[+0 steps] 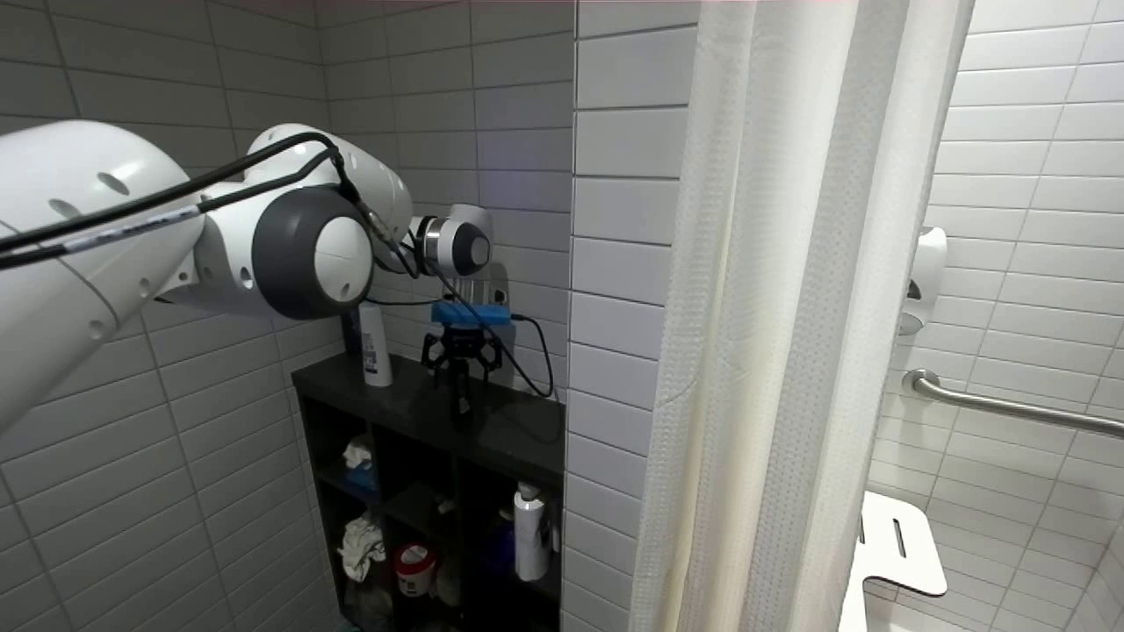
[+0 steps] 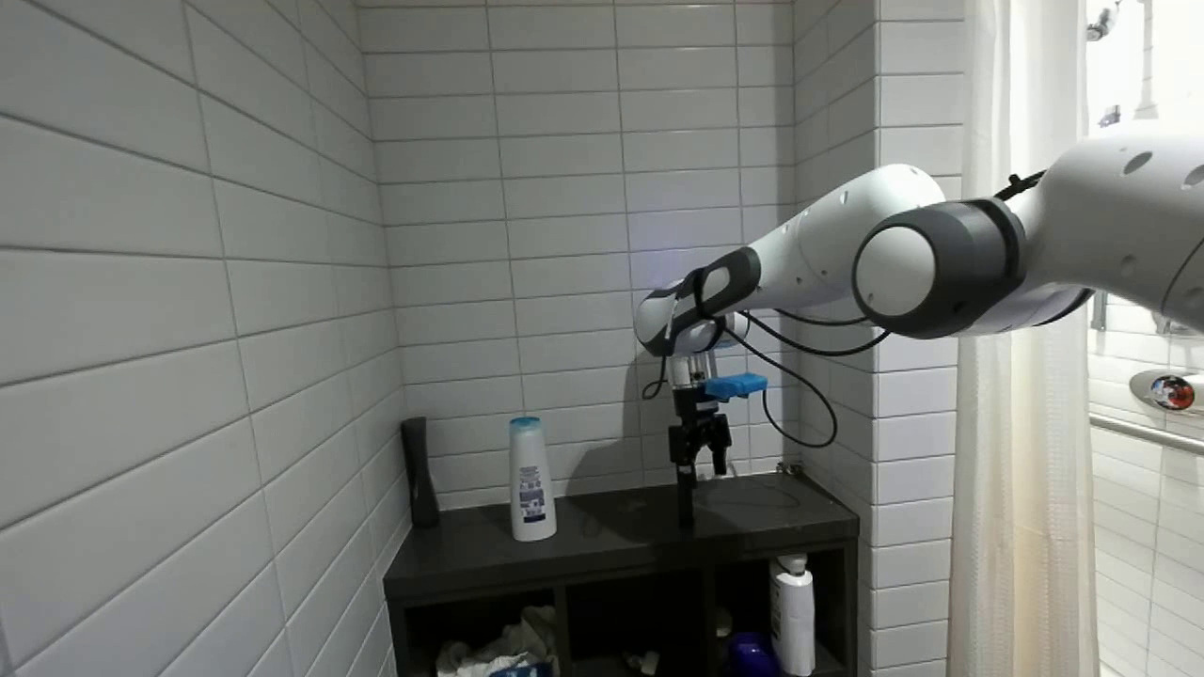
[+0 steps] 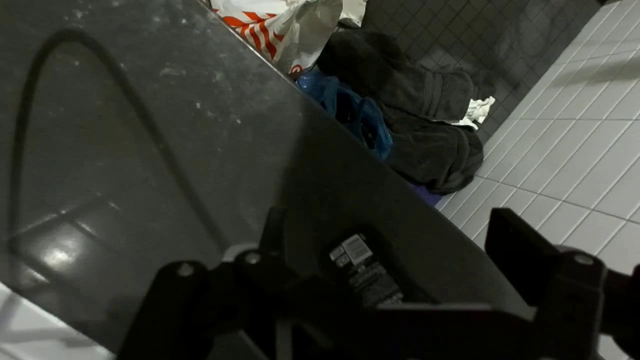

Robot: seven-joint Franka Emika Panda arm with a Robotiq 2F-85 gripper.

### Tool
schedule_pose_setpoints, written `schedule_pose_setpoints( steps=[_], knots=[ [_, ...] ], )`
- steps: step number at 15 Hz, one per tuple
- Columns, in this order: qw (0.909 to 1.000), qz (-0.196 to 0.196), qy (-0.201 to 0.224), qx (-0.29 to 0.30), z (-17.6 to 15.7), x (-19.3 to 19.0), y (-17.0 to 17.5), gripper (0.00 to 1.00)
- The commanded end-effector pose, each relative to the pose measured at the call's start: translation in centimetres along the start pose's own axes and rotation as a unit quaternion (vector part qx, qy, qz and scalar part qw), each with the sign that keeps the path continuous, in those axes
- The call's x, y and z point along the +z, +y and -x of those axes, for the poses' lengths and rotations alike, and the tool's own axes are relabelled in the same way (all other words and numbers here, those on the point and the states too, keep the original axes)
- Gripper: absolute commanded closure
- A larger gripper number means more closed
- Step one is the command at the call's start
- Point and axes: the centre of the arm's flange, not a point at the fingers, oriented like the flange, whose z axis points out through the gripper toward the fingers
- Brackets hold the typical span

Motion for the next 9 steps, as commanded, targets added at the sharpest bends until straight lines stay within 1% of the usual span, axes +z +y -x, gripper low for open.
schedule_pose_setpoints(
  steps=[1,4,5,9],
  knots=[
    [0.9999,0.016,0.005,-0.003,-0.3,-1.7,-1.3,0.00],
    [0.9998,0.017,-0.002,0.004,-0.6,-1.5,-1.5,0.00],
    [0.9999,0.007,0.005,-0.007,-0.8,-0.9,-1.5,0.00],
    [0.9999,0.006,0.004,-0.008,-0.8,-0.6,-1.6,0.00]
  ],
)
